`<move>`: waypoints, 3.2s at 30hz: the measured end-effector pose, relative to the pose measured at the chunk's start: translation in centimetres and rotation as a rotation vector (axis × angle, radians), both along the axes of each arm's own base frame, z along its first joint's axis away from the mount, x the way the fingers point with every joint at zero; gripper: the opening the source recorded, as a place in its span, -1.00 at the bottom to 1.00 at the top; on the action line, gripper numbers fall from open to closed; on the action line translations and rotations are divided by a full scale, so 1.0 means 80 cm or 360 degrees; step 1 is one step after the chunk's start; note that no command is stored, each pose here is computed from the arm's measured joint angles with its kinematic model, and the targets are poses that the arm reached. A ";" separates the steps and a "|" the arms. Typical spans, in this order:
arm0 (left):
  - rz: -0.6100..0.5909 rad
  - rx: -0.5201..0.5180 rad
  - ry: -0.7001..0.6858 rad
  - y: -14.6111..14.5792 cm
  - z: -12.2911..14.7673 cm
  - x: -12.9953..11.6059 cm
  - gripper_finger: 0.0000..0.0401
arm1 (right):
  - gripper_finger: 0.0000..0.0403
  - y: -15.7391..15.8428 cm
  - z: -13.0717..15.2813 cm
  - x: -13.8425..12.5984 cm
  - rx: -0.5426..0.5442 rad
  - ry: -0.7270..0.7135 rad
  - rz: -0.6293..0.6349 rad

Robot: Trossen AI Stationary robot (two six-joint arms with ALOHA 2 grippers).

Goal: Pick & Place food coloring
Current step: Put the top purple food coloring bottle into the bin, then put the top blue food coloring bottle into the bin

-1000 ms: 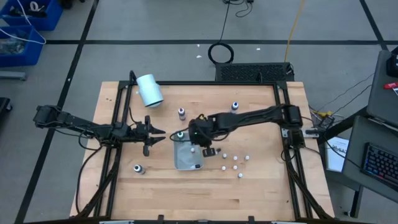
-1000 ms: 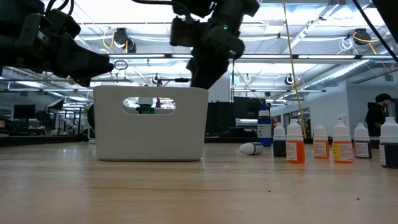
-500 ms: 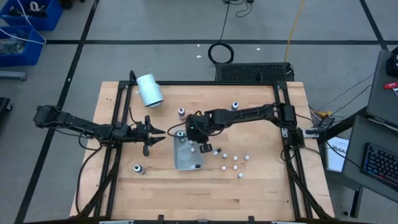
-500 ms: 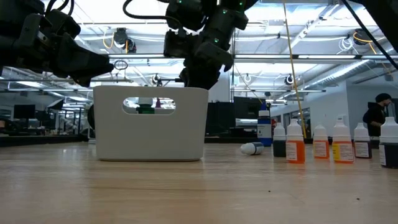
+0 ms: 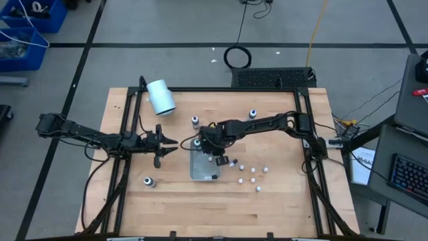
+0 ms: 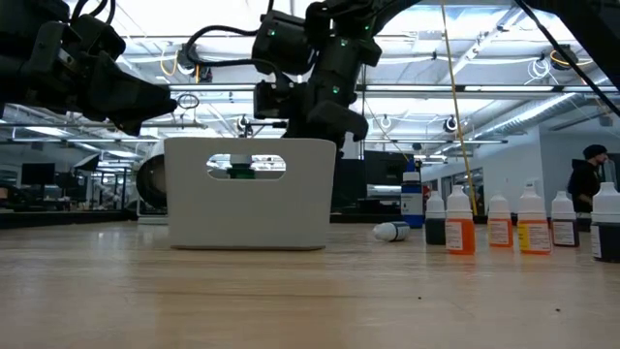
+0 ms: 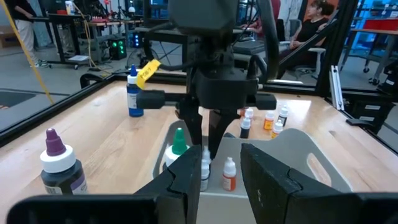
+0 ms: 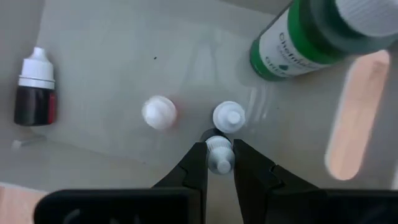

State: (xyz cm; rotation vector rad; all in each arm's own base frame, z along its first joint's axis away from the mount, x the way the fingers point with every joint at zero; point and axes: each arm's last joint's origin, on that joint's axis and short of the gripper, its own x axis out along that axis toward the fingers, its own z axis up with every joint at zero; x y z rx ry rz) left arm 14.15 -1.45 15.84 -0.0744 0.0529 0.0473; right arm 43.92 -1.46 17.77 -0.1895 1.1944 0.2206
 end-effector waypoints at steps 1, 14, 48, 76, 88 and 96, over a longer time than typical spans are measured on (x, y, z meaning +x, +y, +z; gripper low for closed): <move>-0.0001 0.0000 0.0000 0.000 0.000 0.000 -0.41 | -0.79 0.000 0.000 0.000 0.0000 -0.0001 0.0000; 0.0000 0.0000 -0.0001 0.000 0.000 0.000 -0.41 | -0.77 0.000 -0.001 -0.002 -0.0002 0.0032 0.0002; 0.0000 0.0000 -0.0001 0.000 0.000 0.000 -0.41 | -0.55 0.017 0.086 -0.046 -0.0109 0.0007 -0.0071; 0.0000 0.0000 -0.0001 0.000 0.000 0.000 -0.41 | -0.20 0.090 -0.014 -0.086 -0.0119 0.0168 0.0215; 0.0000 0.0001 -0.0001 0.000 0.000 0.000 -0.41 | -0.21 0.086 -0.034 -0.081 -0.0135 0.0213 0.0238; 0.0000 0.0000 -0.0001 0.000 0.000 0.000 -0.41 | -0.25 0.080 -0.034 -0.081 -0.0135 0.0222 0.0218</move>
